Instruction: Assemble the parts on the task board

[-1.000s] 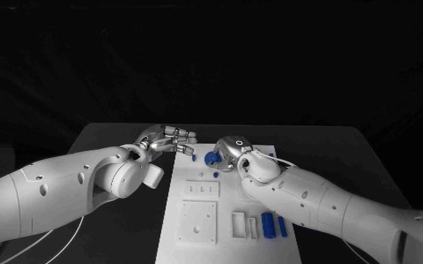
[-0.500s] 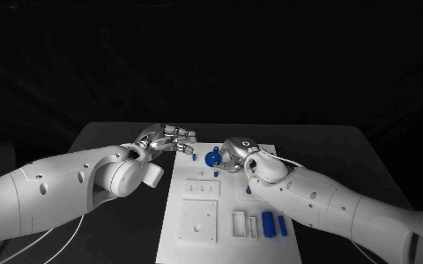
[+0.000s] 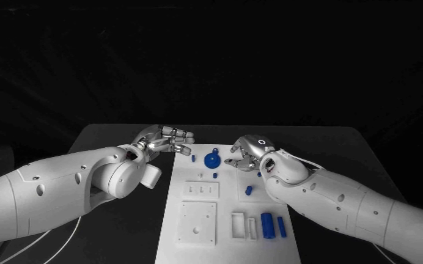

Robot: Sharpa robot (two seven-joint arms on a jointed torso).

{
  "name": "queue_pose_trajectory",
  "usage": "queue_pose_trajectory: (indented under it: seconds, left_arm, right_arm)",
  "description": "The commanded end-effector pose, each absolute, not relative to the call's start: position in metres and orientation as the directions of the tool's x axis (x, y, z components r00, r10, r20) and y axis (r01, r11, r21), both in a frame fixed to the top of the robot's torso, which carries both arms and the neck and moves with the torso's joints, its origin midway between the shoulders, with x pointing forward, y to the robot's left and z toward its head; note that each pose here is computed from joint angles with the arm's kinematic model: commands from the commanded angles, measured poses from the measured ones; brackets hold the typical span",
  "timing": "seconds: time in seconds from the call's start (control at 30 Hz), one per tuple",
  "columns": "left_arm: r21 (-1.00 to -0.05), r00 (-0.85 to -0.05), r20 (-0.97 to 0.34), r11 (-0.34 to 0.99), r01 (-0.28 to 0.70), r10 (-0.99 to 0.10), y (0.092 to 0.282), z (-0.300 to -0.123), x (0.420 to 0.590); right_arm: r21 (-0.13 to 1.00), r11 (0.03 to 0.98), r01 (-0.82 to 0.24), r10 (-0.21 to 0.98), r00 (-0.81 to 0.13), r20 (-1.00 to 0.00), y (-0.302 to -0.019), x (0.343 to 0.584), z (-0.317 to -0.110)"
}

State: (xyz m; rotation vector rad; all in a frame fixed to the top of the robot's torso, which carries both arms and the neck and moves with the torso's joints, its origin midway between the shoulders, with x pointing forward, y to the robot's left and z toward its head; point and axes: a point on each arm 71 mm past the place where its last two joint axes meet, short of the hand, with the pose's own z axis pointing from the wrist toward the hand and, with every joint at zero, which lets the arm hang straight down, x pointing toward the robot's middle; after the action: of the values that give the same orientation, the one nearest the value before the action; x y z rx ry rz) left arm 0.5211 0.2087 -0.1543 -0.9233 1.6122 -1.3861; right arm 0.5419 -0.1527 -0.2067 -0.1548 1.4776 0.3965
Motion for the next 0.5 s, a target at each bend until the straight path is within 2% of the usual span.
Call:
queue_pose_trajectory:
  seconds: [0.03, 0.27, 0.5]
  left_arm:
    - [-0.991, -0.416, -0.111, 0.131, -0.019, -0.902, 0.208, -0.153, 0.520]
    - [-0.991, -0.415, -0.111, 0.130, -0.017, -0.903, 0.210, -0.153, 0.521]
    - [-0.991, -0.413, -0.112, 0.130, -0.016, -0.904, 0.213, -0.153, 0.523]
  right_arm:
    - [0.180, 0.922, -0.342, 0.217, 0.074, -0.973, -0.162, 0.540, -0.196]
    - [0.244, 0.903, -0.354, 0.286, 0.073, -0.955, -0.200, 0.541, -0.174]
    - [0.325, 0.864, -0.384, 0.359, 0.020, -0.933, -0.235, 0.546, -0.172]
